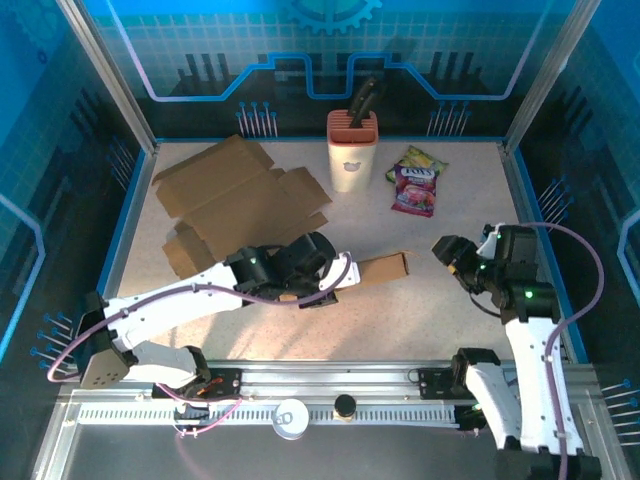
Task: Fold the paper box
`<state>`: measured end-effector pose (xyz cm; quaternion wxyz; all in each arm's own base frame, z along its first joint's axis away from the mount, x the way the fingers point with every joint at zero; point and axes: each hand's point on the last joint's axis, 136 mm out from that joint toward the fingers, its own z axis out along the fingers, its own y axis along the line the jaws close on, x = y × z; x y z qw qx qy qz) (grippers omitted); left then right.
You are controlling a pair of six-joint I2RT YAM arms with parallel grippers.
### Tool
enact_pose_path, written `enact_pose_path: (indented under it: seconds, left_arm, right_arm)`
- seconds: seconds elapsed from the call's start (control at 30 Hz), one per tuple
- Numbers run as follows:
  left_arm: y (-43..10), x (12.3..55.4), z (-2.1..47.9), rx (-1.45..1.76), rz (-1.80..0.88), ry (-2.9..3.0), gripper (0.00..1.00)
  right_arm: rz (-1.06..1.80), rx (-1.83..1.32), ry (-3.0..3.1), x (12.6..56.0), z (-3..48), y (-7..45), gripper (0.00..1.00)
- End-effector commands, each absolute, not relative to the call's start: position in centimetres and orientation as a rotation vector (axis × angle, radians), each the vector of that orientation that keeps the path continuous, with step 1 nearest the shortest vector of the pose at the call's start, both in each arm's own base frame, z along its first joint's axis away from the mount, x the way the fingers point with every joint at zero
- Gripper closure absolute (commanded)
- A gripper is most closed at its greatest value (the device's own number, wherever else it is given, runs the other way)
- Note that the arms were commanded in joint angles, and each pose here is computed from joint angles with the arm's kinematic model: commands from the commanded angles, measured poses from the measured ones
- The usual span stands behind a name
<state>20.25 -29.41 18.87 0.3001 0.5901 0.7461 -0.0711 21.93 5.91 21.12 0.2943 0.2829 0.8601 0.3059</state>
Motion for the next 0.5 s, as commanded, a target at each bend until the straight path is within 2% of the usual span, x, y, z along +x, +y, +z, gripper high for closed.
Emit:
enact_pose_path:
  seconds: [0.0, 0.23, 0.47]
  left_arm:
    - [-29.6, 19.1, 17.9, 1.637, -0.297, 2.063, 0.46]
    - [-30.2, 20.3, 16.5, 1.682, -0.359, 2.138, 0.45]
    - [-30.6, 21.1, 16.0, 1.692, -0.383, 2.134, 0.43]
  right_arm:
    - [0.723, 0.859, 2.313, 19.8, 18.8, 6.1, 0.35]
    - [0.842, 0.969, 2.216, 19.1, 18.5, 9.7, 0.37]
    - [0.935, 0.965, 2.279, 20.2, 17.9, 15.8, 0.33]
